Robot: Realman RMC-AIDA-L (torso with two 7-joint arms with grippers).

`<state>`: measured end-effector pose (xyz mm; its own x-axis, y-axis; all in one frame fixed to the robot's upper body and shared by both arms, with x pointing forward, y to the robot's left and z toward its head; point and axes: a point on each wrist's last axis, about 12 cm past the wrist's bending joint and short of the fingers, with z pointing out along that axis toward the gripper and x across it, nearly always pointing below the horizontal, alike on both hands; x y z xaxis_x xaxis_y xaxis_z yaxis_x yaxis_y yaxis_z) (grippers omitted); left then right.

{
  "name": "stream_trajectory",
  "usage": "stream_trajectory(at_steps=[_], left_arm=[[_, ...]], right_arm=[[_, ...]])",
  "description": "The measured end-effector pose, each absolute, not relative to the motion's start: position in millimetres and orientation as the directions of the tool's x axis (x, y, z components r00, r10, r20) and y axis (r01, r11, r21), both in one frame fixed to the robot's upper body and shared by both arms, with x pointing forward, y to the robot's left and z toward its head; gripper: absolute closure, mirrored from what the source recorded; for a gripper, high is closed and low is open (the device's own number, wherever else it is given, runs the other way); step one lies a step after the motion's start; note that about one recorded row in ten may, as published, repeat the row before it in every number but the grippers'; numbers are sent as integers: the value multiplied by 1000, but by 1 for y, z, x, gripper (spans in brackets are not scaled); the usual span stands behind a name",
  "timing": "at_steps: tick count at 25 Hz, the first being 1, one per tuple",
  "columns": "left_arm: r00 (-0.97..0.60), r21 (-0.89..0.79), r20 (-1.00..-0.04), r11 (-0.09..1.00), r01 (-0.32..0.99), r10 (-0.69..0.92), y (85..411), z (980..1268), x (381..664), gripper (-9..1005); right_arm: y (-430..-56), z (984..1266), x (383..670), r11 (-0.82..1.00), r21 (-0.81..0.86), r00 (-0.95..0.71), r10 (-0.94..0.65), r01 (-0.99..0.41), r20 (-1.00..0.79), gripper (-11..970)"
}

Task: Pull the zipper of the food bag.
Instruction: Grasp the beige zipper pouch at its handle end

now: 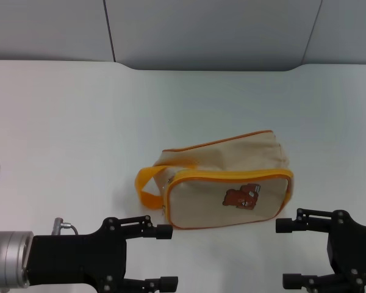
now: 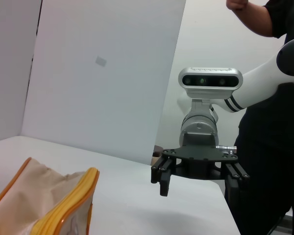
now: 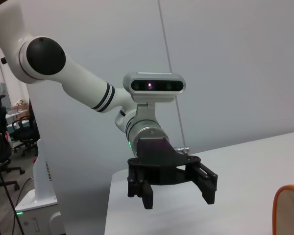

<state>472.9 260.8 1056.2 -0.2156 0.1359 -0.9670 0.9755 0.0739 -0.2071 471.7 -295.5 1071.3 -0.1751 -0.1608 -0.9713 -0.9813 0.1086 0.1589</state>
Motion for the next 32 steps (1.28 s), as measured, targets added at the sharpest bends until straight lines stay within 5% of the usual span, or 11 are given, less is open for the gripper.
stream_trajectory(at_steps=[12, 23, 32], left_arm=[[-215, -203, -967, 96, 974, 139, 261, 1055, 475, 190], [-237, -180, -966, 385, 905, 105, 279, 1036, 478, 194], [-283, -187, -945, 442, 877, 163, 245, 1014, 496, 214]], right_arm=[[-294, 1072, 473, 107, 157, -173, -158, -982, -972, 125], [-294, 1073, 474, 115, 152, -168, -149, -982, -974, 126], [-294, 1073, 475, 115, 150, -166, -149, -982, -975, 126]])
